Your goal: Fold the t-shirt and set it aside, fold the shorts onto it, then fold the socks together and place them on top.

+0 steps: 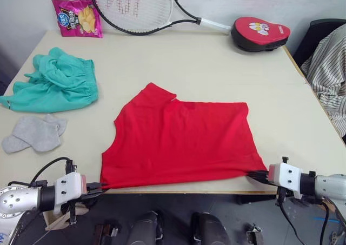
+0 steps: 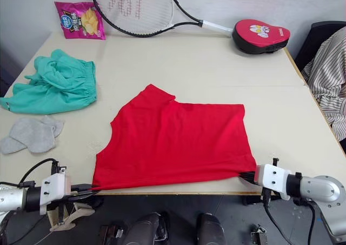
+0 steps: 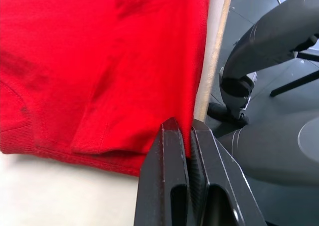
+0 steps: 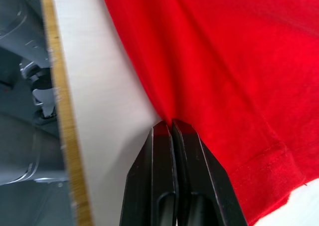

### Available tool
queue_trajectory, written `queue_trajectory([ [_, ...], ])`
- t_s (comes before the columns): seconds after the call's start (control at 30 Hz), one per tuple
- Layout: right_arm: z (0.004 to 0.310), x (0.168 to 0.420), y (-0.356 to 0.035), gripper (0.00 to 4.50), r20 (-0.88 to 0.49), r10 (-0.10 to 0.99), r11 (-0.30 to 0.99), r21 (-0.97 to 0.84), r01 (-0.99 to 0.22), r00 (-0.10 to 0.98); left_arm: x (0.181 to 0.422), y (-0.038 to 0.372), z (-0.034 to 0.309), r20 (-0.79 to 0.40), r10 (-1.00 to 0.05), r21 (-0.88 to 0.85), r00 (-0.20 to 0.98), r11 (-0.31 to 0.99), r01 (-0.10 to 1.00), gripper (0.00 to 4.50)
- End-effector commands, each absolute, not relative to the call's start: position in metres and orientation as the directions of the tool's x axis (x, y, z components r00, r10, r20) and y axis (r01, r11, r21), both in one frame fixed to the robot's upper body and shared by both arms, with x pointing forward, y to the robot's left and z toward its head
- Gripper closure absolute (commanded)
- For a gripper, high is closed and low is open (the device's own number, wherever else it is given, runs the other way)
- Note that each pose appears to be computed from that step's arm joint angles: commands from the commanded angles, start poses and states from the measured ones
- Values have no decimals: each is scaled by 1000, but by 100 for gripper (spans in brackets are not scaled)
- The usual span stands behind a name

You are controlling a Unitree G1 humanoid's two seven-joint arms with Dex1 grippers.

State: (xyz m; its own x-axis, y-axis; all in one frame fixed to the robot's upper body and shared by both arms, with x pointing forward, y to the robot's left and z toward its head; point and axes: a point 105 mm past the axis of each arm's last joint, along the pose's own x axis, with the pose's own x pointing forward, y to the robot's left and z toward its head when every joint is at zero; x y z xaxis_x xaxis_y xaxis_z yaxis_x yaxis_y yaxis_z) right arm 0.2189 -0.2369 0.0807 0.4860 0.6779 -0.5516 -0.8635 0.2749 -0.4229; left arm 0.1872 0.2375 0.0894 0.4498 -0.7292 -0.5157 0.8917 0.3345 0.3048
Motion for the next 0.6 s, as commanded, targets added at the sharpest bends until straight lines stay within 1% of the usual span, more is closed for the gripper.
queue_trajectory([
  [0.03, 83, 205, -235, 450, -571, 688, 257, -385, -886, 448, 187, 240, 97, -509, -707, 343, 491, 357, 869, 447],
  [0.17, 83, 195, -234, 450, -582, 687, 259, -362, -895, 434, 185, 242, 96, -516, -697, 339, 499, 369, 865, 447],
  [0.27, 82, 192, -235, 450, -587, 683, 265, -355, -897, 434, 185, 241, 95, -514, -699, 333, 497, 371, 867, 447],
  [0.43, 82, 194, -237, 450, -585, 674, 276, -366, -889, 450, 184, 237, 96, -502, -719, 302, 480, 375, 877, 447],
  [0.6, 77, 202, -247, 450, -598, 650, 267, -398, -878, 469, 181, 236, 97, -507, -727, 285, 463, 365, 886, 447],
])
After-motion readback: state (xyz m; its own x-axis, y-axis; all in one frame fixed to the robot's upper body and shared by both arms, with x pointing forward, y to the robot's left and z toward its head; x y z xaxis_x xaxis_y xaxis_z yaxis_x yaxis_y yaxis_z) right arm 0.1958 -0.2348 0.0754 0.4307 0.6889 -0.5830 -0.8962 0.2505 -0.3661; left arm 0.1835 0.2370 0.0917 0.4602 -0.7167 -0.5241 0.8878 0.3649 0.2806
